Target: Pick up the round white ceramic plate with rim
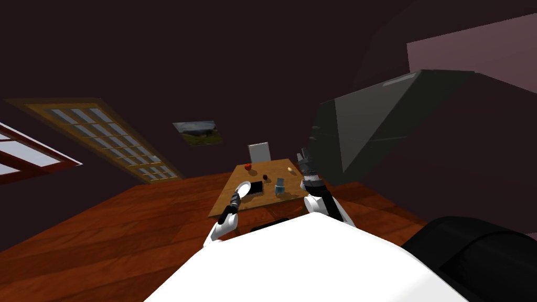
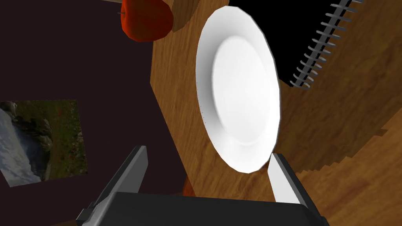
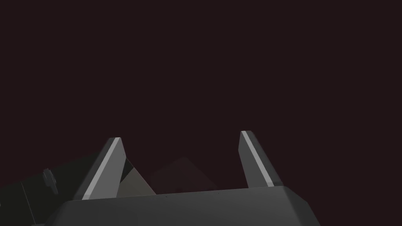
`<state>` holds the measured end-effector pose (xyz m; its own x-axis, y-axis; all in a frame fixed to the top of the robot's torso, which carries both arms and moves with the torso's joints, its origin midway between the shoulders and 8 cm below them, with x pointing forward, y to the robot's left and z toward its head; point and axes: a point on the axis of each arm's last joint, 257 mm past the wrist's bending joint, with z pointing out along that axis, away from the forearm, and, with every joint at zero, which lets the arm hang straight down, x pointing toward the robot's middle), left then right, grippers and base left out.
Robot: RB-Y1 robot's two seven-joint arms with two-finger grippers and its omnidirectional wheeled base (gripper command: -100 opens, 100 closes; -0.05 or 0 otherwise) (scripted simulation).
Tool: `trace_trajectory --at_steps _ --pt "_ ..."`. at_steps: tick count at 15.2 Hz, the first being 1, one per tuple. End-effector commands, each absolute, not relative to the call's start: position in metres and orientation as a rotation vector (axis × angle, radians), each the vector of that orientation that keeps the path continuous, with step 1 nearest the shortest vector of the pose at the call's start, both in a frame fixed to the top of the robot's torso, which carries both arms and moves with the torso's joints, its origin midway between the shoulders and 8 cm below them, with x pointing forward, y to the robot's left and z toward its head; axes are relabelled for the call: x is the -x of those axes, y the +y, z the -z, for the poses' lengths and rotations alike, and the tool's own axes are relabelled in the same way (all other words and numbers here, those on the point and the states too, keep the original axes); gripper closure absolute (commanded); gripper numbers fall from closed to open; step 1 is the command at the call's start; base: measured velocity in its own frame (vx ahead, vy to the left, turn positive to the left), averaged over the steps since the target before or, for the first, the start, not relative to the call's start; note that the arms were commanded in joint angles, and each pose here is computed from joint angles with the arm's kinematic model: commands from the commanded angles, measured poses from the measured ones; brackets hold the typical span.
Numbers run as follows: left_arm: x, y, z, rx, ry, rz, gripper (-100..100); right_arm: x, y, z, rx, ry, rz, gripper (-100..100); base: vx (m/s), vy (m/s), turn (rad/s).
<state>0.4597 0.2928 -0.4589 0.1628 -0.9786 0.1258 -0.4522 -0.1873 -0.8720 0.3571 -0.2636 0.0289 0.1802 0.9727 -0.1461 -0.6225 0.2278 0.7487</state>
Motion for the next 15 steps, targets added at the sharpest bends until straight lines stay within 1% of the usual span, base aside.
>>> trace_trajectory --at_steps 1,2,5,9,10,11,15 --pt "-0.449 0.281 0.479 1.813 1.386 0.947 -100 -0.357 -0.264 -0.029 -0.612 0.701 -1.232 0 0.019 0.017 -0.034" --pt "-0.441 0.272 0.493 1.859 1.399 0.937 -100 -0.357 -0.264 -0.029 -0.612 0.701 -1.232 0 0.026 0.018 -0.037" --pt "-0.443 0.274 0.492 1.856 1.399 0.937 -100 -0.357 -0.264 -0.029 -0.612 0.701 -1.232 0 0.017 0.010 -0.012" --pt "-0.438 0.291 0.503 1.884 1.349 0.913 -100 -0.357 -0.264 -0.029 -0.612 0.701 -1.232 0 0.037 0.012 -0.157" --pt "-0.439 0.286 0.502 1.880 1.364 0.917 -100 -0.357 -0.264 -0.029 -0.612 0.701 -1.232 0 0.028 0.011 -0.050" --pt "-0.439 0.287 0.502 1.879 1.360 0.917 100 -0.357 -0.264 -0.029 -0.612 0.701 -1.232 0 0.010 0.005 -0.001" --pt "-0.439 0.287 0.502 1.878 1.361 0.917 100 -0.357 -0.264 -0.029 -0.612 0.701 -1.232 0 0.002 0.001 -0.001"
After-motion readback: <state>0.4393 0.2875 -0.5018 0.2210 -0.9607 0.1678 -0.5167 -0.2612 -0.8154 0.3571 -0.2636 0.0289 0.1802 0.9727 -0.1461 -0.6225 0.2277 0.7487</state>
